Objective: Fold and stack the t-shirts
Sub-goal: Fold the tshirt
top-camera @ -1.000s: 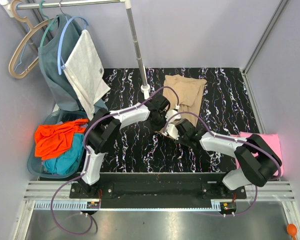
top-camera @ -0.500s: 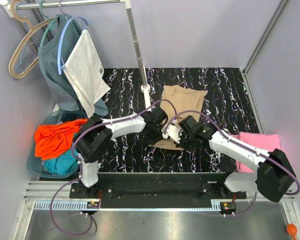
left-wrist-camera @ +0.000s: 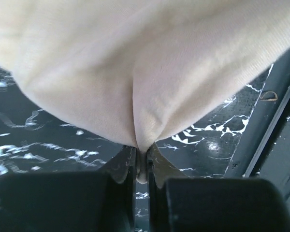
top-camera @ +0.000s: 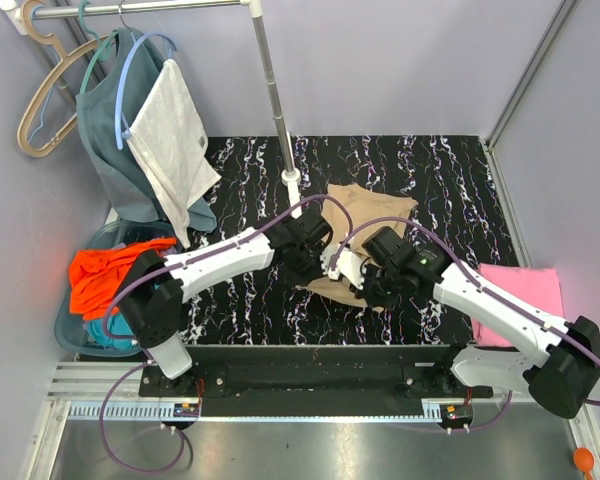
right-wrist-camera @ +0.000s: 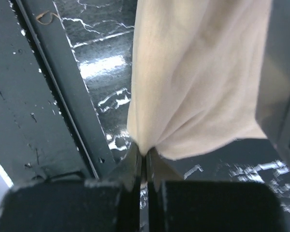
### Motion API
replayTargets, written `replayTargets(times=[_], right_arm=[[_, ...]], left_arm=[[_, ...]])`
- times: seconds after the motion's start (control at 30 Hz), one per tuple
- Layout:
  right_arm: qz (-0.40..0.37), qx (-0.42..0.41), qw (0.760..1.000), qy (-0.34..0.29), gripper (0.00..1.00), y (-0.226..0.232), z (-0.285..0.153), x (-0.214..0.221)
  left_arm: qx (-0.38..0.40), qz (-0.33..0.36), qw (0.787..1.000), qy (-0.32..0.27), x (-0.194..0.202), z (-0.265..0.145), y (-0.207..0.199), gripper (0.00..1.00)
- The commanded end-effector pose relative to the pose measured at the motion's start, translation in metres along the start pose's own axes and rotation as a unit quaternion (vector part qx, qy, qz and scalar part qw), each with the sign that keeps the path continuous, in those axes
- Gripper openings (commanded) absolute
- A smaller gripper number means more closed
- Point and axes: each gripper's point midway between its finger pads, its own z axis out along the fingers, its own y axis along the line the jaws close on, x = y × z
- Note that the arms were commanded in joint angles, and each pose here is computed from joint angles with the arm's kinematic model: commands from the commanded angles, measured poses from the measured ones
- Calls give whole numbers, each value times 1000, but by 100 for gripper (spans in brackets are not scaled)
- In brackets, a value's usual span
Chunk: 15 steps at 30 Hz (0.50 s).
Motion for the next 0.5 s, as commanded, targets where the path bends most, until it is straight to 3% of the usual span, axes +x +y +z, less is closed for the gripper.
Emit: replayTargets(times=[0.0, 0.3, 0.47], right_arm=[[-9, 60, 998, -25, 0, -20, -23, -19], [-15, 131, 991, -17, 0, -48, -33, -23], [-10, 147, 989, -13, 0, -65, -30, -17]], left_arm=[[-73, 14, 995, -60, -39, -43, 27, 0], [-132, 4, 985, -112, -74, -77, 82, 0], [-142, 8, 984, -110, -84, -72, 106, 0]])
